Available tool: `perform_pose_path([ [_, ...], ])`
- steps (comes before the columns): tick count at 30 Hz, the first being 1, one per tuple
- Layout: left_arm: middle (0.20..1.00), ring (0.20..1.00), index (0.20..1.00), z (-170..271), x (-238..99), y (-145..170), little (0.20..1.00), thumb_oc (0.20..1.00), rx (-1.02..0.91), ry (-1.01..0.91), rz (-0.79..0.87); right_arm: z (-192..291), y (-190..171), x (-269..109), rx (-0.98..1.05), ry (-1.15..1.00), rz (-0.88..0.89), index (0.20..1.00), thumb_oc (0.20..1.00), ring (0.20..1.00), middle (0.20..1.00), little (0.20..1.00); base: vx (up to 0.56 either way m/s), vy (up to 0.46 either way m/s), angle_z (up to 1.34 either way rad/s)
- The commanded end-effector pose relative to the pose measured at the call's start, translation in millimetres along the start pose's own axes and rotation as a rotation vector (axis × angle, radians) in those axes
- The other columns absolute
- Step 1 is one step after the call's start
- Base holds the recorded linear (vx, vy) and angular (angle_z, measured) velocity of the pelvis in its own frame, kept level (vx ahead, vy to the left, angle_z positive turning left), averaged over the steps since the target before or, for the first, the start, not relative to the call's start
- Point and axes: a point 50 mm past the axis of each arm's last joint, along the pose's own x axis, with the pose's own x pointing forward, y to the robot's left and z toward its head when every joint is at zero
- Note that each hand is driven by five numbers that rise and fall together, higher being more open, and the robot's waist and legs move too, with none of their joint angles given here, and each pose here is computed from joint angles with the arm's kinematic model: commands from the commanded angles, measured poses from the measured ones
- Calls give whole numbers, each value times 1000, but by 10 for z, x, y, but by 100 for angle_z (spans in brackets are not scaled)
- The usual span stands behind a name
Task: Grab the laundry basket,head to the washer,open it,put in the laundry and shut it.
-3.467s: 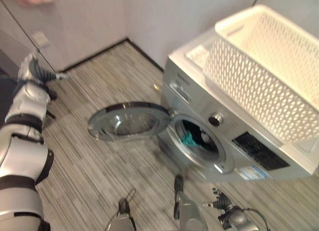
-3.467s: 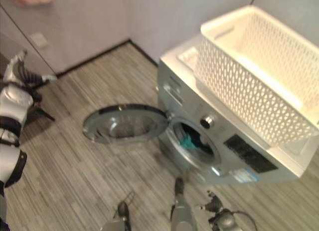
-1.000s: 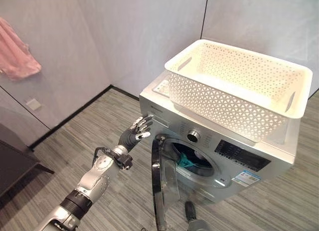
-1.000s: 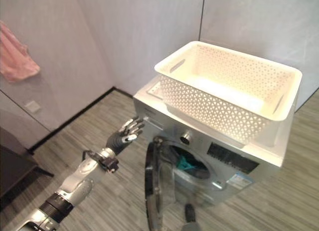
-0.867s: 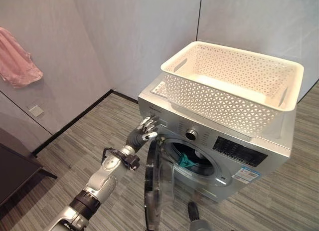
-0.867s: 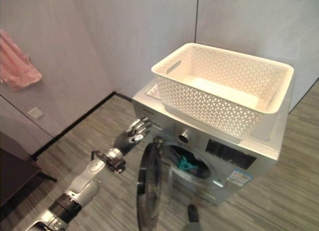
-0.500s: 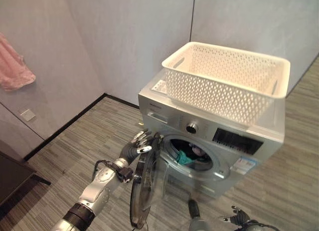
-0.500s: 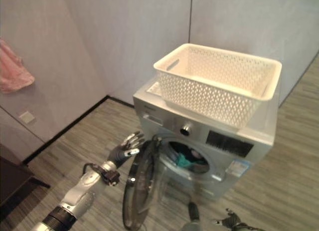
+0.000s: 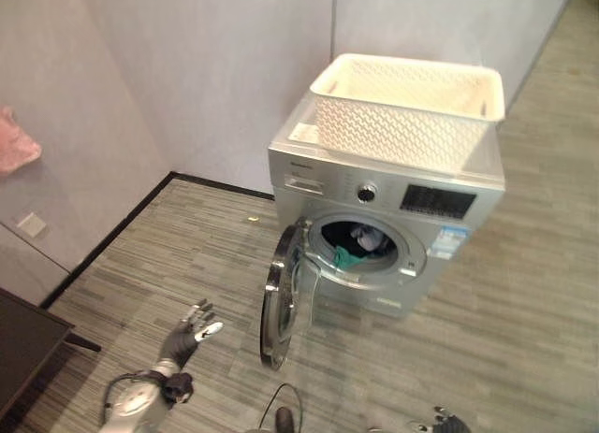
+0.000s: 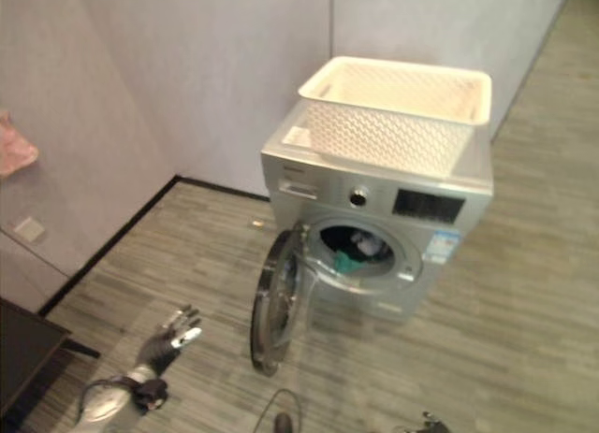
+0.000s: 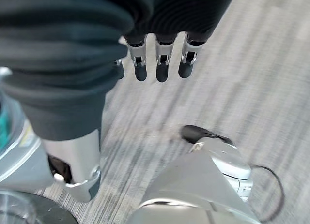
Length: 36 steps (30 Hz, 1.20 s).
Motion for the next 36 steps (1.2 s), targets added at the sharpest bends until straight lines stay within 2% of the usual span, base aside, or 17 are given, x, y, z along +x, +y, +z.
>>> perform_pose_path([
  [1, 1000, 1000, 1000, 209, 259, 250, 1000, 1000, 117, -36, 199, 110, -48, -9, -62, -53, 12, 1000, 1000, 1000, 1000, 1000, 24, -44, -5],
  [3, 1000, 1000, 1000, 160, 370, 463, 1000, 1000, 163, 56, 328, 211, -47, -17, -115, -94, 26, 1000, 1000, 1000, 1000, 1000, 31, -77, -37],
  [4, 1000, 1000, 1000, 149, 361, 801, 1000, 1000, 228, 181, 487, 298, -57, -27, -189, -130, 37, 1000, 1000, 1000, 1000, 1000, 23, -75, -47],
  [6, 1000, 1000, 1000, 153, 363, 802, 1000, 1000, 228, 180, 487, 300, -55, -26, -189, -131, 37, 1000, 1000, 1000, 1000, 1000, -20, -52, -16],
  [7, 1000, 1000, 1000, 398, 320, 1090, 1000, 1000, 234, 198, 606, 447, -101, -29, -258, -181, 38, 1000, 1000, 1000, 1000, 1000, -78, -79, -4],
  [8, 1000, 1000, 1000, 581, 286, 1225, 1000, 1000, 267, 187, 665, 549, -118, -36, -284, -217, 40, 1000, 1000, 1000, 1000, 1000, -79, -80, -4],
  [9, 1000, 1000, 1000, 592, 287, 1227, 1000, 1000, 267, 185, 665, 556, -114, -35, -283, -218, 40, 1000, 1000, 1000, 1000, 1000, -150, -111, -4],
  [12, 1000, 1000, 1000, 1478, 82, 1625, 1000, 1000, 267, 29, 876, 947, -112, -106, -318, -377, 70, 1000, 1000, 1000, 1000, 1000, -207, -150, -25],
  [15, 1000, 1000, 1000, 1732, -13, 1708, 1000, 1000, 266, -30, 926, 993, -77, -130, -319, -406, 89, 1000, 1000, 1000, 1000, 1000, -111, -107, -13],
  [18, 1000, 1000, 1000, 2101, 7, 1649, 1000, 1000, 288, -133, 936, 1064, -25, -149, -328, -441, 108, 1000, 1000, 1000, 1000, 1000, -109, -100, -2],
  [20, 1000, 1000, 1000, 2289, 105, 1519, 1000, 1000, 337, -179, 905, 1169, -1, -156, -324, -475, 110, 1000, 1000, 1000, 1000, 1000, -116, -68, 10],
  [26, 1000, 1000, 1000, 2330, 399, 1200, 1000, 1000, 361, -175, 797, 1342, 113, -159, -322, -524, 125, 1000, 1000, 1000, 1000, 1000, -62, -41, 12],
  [29, 1000, 1000, 1000, 2503, 742, 667, 1000, 1000, 366, -244, 650, 1446, 196, -152, -330, -548, 130, 1000, 1000, 1000, 1000, 1000, -36, -32, 7],
  [32, 1000, 1000, 1000, 2779, 1005, -39, 1000, 1000, 383, -369, 466, 1468, 264, -132, -341, -547, 133, 1000, 1000, 1000, 1000, 1000, -12, -11, 8],
  [34, 1000, 1000, 1000, 3042, 1105, -765, 1000, 1000, 366, -509, 287, 1460, 275, -129, -348, -547, 129, 1000, 1000, 1000, 1000, 1000, 0, 0, 0],
  [35, 1000, 1000, 1000, 3042, 1106, -771, 1000, 1000, 366, -509, 286, 1459, 273, -129, -347, -547, 129, 1000, 1000, 1000, 1000, 1000, 14, -33, 6],
  [36, 1000, 1000, 1000, 3169, 1088, -1642, 1000, 1000, 315, -631, 66, 1434, 288, -109, -336, -533, 115, 1000, 1000, 1000, 1000, 1000, 5, -22, 10],
])
